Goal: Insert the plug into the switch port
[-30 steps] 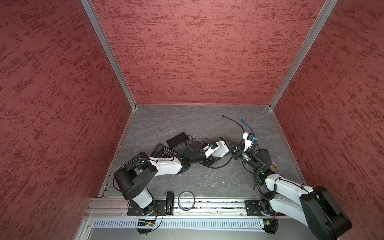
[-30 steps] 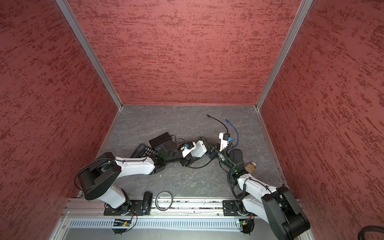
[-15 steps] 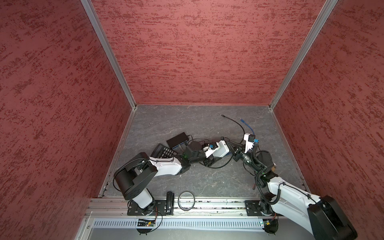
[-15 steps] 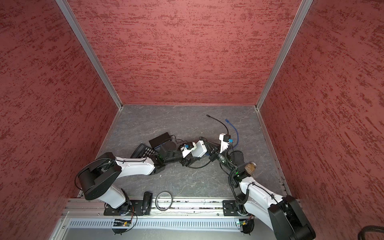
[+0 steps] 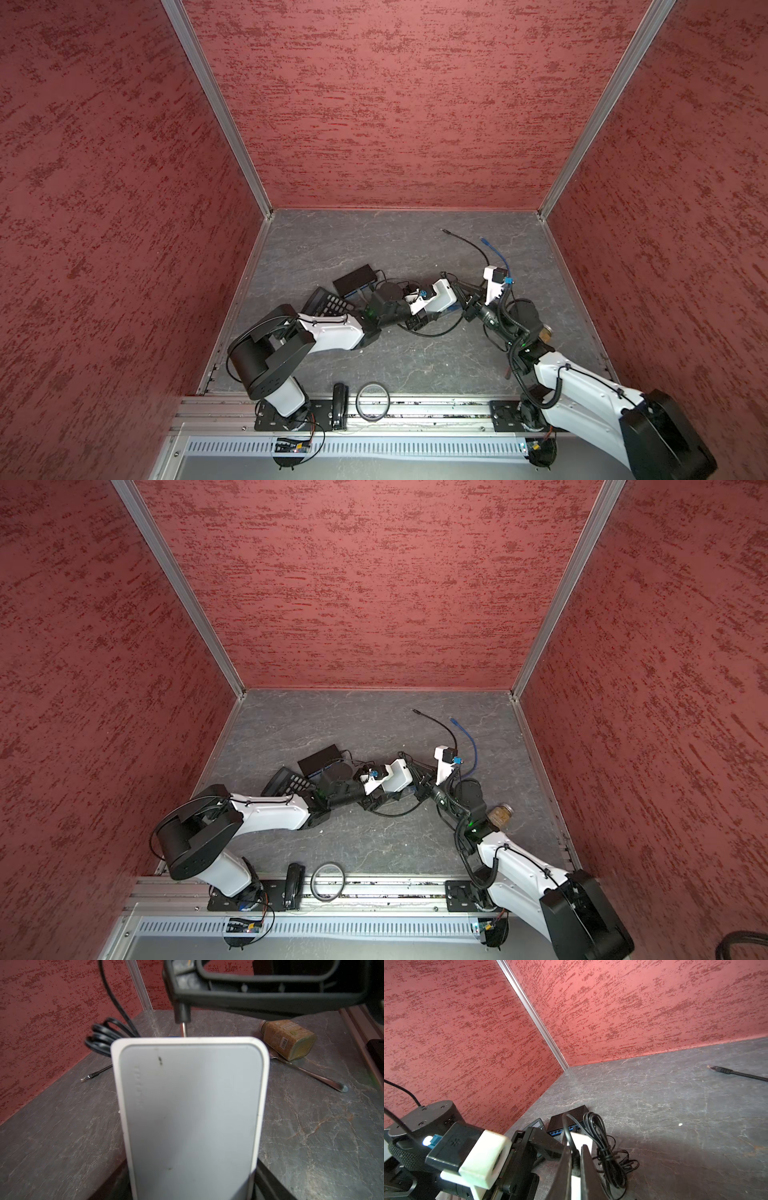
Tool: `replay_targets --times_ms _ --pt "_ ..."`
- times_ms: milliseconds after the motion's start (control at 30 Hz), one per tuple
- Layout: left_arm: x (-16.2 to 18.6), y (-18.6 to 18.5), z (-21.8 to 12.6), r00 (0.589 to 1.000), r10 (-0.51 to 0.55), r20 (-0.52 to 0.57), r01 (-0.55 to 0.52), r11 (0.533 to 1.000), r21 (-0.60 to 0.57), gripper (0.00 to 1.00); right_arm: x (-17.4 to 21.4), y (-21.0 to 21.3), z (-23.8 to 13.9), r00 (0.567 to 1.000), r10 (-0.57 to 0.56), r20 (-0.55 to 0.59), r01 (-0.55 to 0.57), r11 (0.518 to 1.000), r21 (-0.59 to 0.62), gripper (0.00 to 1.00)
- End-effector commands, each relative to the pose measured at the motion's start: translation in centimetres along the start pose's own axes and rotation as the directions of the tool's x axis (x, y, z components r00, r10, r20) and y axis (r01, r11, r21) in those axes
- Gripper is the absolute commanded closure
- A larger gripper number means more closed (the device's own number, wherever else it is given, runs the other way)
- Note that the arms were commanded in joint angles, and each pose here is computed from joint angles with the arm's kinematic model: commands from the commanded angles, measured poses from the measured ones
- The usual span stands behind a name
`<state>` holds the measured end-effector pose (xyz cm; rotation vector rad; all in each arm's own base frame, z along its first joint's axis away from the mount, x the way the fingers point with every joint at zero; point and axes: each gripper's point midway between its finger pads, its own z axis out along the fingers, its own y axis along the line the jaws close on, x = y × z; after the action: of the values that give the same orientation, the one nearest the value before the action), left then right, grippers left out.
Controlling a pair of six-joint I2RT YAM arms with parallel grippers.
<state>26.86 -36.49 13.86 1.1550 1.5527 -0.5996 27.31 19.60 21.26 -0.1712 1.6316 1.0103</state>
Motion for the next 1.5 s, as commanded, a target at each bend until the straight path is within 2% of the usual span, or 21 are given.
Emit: replay_targets --times_ms 0,300,567,733,867,1467 --pt "-11.5 2.6 -2.0 0.927 0.106 0.360 -0.065 0.990 -0.125 0.86 6.4 -0.6 -0.4 0.968 0.072 -0.241 -0.070 0.997 0.019 0.93" --pt "-13.0 2.5 -1.9 0.911 0.208 0.356 -0.147 0.971 -0.191 0.87 7.0 -0.4 0.1 0.961 0.059 -0.271 -0.053 0.998 0.030 0.94" --pt "-13.5 2.2 -2.7 0.900 0.204 0.384 -0.136 0.971 -0.196 0.87 6.3 -1.3 0.3 0.973 0.065 -0.222 -0.048 0.996 0.080 0.93" --pt "-13.4 3.0 -3.8 0.899 0.172 0.402 -0.091 0.973 -0.212 0.88 6.2 -1.5 -0.4 0.979 0.062 -0.193 -0.045 0.995 0.089 0.93" --pt "-14.1 3.5 -4.5 0.889 0.151 0.433 -0.064 0.976 -0.209 0.88 6.9 -1.4 -0.4 0.973 0.064 -0.221 -0.048 0.996 0.075 0.94" --pt "-18.4 4.3 -4.9 0.841 0.214 0.497 -0.105 0.965 -0.239 0.91 10.5 -1.3 0.0 0.934 0.069 -0.349 -0.044 0.996 0.079 0.94"
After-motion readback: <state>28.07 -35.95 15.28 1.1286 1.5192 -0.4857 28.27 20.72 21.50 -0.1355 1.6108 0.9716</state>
